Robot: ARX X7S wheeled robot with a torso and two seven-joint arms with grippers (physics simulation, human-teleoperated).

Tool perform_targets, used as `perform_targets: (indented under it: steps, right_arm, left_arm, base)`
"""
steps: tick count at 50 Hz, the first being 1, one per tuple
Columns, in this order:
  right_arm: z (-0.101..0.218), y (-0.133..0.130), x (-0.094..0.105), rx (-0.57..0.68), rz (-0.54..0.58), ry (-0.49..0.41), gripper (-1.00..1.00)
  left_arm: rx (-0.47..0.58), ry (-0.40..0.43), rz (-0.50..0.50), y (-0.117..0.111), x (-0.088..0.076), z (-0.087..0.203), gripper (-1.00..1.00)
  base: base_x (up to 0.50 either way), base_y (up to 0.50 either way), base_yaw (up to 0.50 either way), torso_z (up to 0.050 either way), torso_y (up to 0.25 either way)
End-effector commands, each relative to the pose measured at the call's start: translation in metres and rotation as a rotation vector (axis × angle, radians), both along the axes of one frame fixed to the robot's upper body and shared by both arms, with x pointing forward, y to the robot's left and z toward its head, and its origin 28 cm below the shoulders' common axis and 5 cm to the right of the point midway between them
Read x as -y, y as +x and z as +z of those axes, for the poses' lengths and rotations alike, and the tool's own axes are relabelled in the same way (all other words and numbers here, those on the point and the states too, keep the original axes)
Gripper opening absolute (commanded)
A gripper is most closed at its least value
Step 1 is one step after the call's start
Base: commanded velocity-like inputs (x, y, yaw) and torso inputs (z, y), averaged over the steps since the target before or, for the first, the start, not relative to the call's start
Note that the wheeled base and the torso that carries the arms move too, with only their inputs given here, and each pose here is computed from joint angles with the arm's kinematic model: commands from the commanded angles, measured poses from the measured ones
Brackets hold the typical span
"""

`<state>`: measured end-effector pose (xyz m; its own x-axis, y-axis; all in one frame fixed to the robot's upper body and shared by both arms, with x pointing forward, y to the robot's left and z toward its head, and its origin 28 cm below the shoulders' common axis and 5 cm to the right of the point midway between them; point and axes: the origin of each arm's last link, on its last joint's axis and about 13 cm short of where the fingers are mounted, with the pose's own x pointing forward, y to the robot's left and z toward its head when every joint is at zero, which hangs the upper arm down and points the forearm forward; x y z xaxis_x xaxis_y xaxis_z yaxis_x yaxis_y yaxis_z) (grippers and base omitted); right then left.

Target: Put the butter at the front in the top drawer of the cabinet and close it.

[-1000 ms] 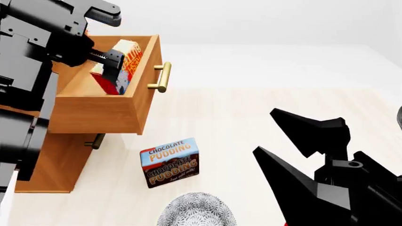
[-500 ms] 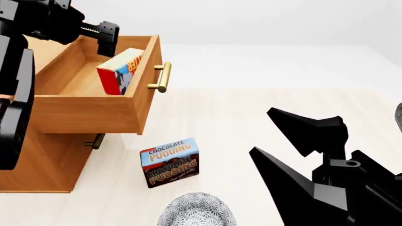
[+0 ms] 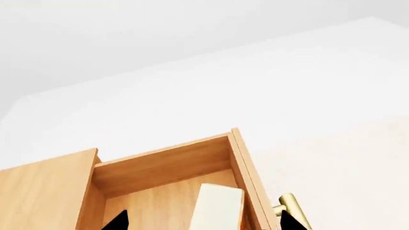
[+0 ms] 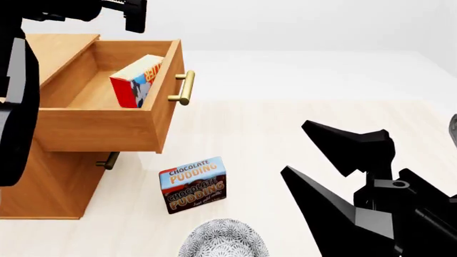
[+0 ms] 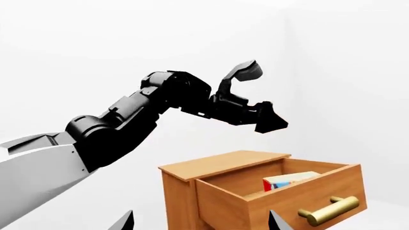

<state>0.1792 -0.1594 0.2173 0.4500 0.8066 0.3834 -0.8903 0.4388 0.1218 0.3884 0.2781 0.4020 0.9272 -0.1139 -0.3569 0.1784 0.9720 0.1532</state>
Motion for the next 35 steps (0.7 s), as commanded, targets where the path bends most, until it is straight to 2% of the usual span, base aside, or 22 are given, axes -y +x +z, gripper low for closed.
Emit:
perform_targets:
  steps: [1,13,35]
  right_arm:
    - [0.001,0.0,0.0,0.003,-0.002,0.0,1.0]
    - [0.002,-0.003,0.001,0.008,-0.004,-0.001,1.0]
    - [0.004,-0.008,0.003,0.017,-0.018,-0.002,1.0]
  left_arm:
    - [0.043,-0.021,-0.081,0.003,0.014,0.006,1.0]
    - [0.045,-0.027,-0.164,0.002,0.035,0.009,1.0]
    - [0.014,-0.018,-0.337,-0.025,0.088,-0.01,1.0]
  base:
    - [0.0,0.0,0.0,0.0,0.0]
    - [0.0,0.0,0.0,0.0,0.0]
    - [0.0,0.0,0.0,0.0,0.0]
